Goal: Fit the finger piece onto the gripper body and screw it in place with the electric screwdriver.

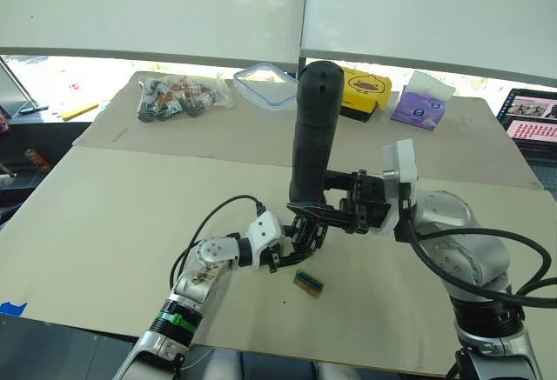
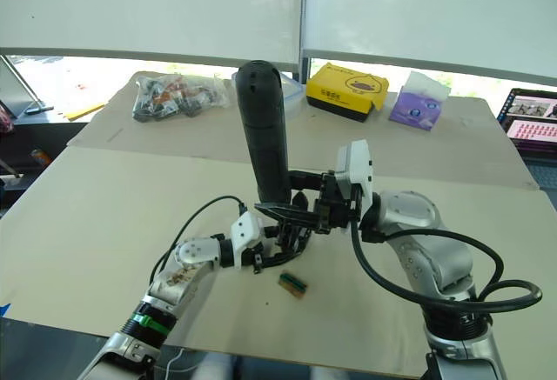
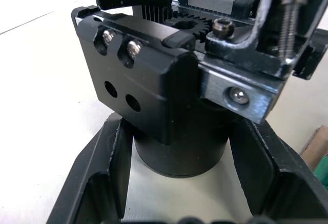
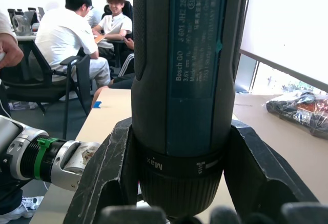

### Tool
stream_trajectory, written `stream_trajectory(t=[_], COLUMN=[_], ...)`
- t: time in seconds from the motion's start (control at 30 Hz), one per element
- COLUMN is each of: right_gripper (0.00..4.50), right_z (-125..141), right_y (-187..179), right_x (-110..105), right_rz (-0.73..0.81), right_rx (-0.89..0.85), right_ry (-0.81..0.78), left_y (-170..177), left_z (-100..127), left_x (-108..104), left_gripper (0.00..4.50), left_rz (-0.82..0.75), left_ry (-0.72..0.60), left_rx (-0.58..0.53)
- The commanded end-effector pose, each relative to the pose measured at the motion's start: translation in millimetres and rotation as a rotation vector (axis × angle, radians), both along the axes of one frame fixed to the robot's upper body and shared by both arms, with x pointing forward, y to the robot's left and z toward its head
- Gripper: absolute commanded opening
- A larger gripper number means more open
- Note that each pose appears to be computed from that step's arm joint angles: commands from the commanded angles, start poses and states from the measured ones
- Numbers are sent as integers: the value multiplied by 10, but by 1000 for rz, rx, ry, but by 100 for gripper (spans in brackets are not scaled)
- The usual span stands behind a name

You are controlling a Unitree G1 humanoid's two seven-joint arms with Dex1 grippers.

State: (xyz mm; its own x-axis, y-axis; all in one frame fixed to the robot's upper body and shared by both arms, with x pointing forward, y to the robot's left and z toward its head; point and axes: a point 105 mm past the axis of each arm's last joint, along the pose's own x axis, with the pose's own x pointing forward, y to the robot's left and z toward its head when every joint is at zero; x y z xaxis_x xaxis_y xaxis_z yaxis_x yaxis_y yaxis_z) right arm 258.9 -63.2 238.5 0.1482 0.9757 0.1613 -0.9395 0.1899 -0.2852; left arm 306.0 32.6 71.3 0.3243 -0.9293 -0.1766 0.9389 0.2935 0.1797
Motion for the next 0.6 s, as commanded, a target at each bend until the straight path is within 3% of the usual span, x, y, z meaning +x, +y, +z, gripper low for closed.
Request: stream_trajectory(t=[0.03,0.6], right_gripper=[191,191], right_z=[243,196], right_y=[32,30], right_x=[-133,-114], right_rz=[56,51], right_rx=[54,25], right_ry=[-87,-65], left_y=[-44,-49], left_z=[-265,-278], left_x=[-145,-152], left_gripper=[226,226], left_rz=[-41,-36], left_ry=[104,116], left_rx=[56,56])
